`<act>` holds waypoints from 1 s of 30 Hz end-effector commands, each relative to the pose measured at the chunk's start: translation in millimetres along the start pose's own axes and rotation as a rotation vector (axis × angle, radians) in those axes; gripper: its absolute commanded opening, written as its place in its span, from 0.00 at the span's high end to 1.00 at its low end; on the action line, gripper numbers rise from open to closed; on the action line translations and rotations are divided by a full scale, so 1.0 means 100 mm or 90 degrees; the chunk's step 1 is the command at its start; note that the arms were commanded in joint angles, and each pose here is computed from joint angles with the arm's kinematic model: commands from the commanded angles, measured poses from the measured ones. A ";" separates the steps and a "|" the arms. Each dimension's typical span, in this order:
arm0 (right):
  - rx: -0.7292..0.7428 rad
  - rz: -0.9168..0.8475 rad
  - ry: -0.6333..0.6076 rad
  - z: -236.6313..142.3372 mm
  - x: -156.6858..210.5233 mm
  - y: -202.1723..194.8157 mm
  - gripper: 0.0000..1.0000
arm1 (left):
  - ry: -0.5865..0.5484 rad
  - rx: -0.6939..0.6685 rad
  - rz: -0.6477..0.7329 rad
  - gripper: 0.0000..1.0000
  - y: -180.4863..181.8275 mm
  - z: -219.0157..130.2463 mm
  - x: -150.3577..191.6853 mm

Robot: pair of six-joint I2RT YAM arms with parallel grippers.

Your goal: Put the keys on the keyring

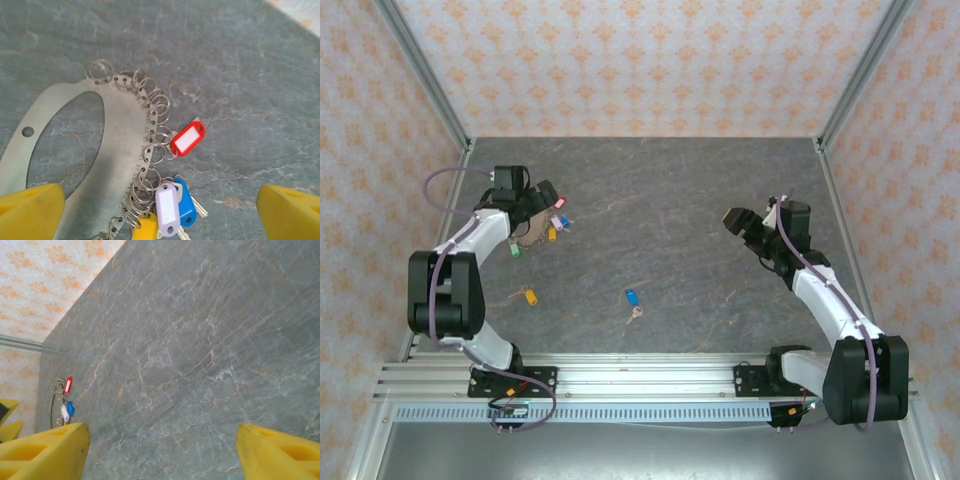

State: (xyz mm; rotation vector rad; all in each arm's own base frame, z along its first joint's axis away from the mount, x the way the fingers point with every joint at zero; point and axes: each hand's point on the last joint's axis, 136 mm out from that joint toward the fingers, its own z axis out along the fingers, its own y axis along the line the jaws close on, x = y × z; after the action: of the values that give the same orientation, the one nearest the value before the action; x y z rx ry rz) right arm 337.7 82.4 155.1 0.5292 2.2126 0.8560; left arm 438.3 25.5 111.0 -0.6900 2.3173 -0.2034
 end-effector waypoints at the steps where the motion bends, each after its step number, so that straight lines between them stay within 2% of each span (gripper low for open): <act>1: -0.034 0.012 0.000 -0.01 -0.02 0.11 0.30 | 0.077 -0.007 -0.025 0.06 0.03 0.14 0.10; 6: -0.036 0.013 0.007 -0.01 0.01 0.15 0.32 | 0.123 -0.007 -0.020 0.13 -0.01 0.37 0.13; 15: -0.049 0.014 0.030 0.09 0.20 0.25 0.32 | 0.156 -0.030 -0.011 0.16 0.06 0.54 0.24; 25: -0.059 0.027 0.047 0.18 0.32 0.28 0.32 | 0.212 -0.033 0.001 0.20 0.14 0.73 0.55; 30: -0.060 0.028 0.057 0.23 0.36 0.30 0.32 | 0.255 0.002 0.014 0.24 -0.05 0.70 0.86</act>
State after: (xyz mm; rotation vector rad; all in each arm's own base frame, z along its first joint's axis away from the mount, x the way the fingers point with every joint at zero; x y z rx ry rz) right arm 329.1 130.3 145.6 0.5040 2.2585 1.0078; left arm 456.0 6.8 29.2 -0.7150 2.5988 -0.2901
